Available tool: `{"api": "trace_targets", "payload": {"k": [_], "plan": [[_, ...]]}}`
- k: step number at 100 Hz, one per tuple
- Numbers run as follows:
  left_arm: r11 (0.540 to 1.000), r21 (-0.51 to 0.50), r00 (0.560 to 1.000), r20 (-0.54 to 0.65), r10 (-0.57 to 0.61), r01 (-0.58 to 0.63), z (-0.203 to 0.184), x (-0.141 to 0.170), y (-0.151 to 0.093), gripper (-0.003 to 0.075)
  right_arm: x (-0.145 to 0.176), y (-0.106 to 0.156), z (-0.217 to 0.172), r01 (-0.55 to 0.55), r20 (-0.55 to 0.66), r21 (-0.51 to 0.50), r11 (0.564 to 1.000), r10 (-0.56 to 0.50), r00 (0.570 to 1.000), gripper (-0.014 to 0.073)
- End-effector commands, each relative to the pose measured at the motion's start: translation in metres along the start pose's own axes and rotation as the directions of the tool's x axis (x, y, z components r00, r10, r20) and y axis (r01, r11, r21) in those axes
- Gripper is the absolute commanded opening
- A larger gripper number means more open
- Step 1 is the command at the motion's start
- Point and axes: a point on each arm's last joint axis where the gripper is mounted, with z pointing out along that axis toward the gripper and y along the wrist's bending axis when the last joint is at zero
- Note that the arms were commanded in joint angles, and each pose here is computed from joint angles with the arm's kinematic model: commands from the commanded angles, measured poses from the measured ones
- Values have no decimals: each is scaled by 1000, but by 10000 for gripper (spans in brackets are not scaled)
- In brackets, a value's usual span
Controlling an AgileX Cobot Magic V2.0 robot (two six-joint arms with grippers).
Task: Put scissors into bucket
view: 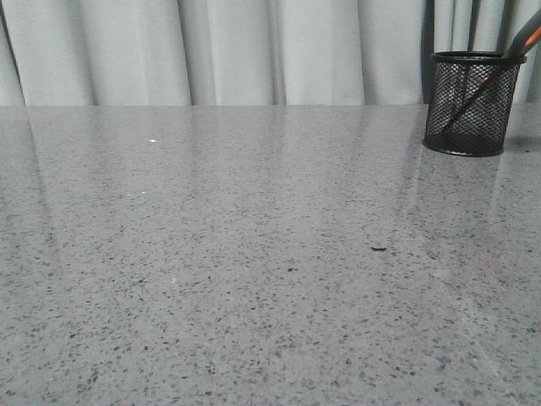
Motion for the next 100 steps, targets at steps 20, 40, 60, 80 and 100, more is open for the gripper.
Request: {"api": "trace_targets", "payload": {"k": [20,40,60,80,100], "plan": [[1000,-3,996,89,-20,20,-2,-3,0,-20,15,3,5,24,96,-30,999,-21,995,-76],[1000,-3,996,89,-20,20,-2,-3,0,-20,16,3,5,34,85,-31,999,-31,996,-76],[1000,-3,996,89,-20,20,-2,-3,0,-20,18,3,5,28,70,-32,999,-25,997,-76],[1000,-3,996,89,-20,20,-2,-3,0,-20,18,3,5,28,70,-32,999,-25,997,-76],[1000,-3,996,89,-20,20,-2,-3,0,-20,18,3,5,28,70,-32,999,-25,997,-76]]}}
